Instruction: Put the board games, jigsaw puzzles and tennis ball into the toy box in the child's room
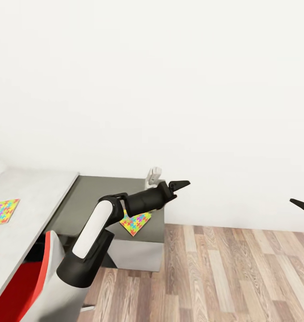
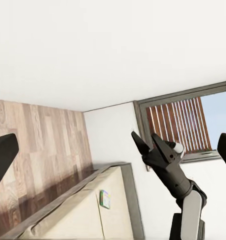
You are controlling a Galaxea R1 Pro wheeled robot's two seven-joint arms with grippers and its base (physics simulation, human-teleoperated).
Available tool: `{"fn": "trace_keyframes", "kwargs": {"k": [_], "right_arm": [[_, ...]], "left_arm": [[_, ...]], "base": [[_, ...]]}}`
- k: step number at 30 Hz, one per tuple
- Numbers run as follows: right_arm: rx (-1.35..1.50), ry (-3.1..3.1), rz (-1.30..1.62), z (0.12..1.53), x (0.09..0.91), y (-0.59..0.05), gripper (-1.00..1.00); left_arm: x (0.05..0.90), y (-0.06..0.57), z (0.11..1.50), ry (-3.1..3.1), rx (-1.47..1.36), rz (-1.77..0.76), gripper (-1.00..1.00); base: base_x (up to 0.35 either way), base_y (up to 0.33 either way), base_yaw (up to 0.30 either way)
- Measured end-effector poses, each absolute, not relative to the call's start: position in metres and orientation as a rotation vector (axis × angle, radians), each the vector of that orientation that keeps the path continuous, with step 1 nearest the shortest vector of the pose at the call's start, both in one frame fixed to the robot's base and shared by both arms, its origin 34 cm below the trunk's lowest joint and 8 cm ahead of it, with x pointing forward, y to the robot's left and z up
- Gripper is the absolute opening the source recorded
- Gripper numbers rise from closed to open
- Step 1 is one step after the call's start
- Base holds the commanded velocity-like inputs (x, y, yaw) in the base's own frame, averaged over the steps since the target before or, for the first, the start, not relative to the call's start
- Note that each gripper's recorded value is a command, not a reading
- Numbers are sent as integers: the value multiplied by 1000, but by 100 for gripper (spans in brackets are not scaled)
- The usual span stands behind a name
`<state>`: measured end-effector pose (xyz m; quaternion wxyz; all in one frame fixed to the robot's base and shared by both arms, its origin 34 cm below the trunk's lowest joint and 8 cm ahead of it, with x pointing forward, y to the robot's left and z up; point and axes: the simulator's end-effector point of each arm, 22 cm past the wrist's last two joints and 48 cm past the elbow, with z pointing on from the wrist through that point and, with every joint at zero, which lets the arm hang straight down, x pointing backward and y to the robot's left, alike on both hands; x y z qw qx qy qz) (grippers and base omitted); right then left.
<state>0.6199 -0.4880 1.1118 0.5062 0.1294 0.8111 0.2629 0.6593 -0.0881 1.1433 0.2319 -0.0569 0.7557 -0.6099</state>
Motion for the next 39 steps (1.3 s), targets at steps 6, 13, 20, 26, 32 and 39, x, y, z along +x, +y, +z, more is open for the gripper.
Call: {"fn": "trace_keyframes", "kwargs": {"k": [6, 13, 20, 26, 32, 39], "right_arm": [[310, 1951, 635, 1115, 619, -488, 100], [307, 1945, 637, 1118, 619, -487, 100], [305, 1938, 638, 1121, 618, -487, 100], [302, 1932, 639, 1124, 617, -487, 100], [300, 1926, 639, 1127, 616, -487, 100], [297, 1920, 639, 1131, 615, -487, 100]], "left_arm": [[662, -86, 1145, 2074, -168, -1656, 100], [663, -85, 1145, 2082, -169, -1631, 100], [663, -83, 1142, 2110, -174, -1599, 100], [662, -81, 1142, 2115, -179, -1590, 100], [661, -80, 1145, 2111, -178, -1587, 100], [660, -80, 1148, 2106, -174, -1585, 100]], "base": [[0, 0, -240], [0, 0, -240], [0, 0, -240], [0, 0, -240], [0, 0, -240], [0, 0, -240]]}}
